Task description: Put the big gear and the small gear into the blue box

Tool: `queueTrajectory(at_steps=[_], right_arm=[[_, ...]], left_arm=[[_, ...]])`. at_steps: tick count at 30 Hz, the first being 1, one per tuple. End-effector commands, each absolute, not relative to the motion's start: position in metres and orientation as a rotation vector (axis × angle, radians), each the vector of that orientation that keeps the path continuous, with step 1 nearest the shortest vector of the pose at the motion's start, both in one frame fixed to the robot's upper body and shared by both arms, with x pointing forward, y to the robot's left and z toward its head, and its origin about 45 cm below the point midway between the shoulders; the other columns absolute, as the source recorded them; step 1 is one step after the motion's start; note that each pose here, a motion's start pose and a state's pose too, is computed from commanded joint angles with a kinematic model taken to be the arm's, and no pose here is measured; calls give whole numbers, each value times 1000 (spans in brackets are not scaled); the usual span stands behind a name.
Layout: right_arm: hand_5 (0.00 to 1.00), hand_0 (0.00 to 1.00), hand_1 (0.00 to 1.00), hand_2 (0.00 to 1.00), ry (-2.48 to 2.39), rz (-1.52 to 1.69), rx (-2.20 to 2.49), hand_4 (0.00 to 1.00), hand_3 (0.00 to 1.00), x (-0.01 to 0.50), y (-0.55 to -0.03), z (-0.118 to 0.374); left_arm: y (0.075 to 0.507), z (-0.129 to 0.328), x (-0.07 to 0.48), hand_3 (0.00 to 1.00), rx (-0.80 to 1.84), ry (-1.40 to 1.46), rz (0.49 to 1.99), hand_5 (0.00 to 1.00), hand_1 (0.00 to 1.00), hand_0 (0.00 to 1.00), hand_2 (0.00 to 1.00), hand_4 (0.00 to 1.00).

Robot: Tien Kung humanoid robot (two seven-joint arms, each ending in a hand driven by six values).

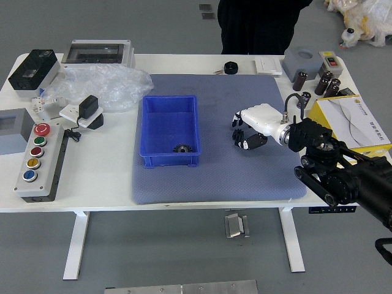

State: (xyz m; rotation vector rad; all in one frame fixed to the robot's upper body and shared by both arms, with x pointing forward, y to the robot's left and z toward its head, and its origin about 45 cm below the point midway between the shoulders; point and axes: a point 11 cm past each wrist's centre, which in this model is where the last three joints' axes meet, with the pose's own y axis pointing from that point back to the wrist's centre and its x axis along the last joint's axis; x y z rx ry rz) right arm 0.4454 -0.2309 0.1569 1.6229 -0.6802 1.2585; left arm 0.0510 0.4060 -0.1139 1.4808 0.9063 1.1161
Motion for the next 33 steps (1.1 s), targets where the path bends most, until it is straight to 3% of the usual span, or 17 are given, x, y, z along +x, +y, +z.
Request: queueTrajectory(at_steps=[33], right_arm=[[289,479,457,574,-681,1230,1610,699,646,447,-229,145]], left_arm=[[404,-115,52,841,1476,907,1113,302,856,873,824,710]])
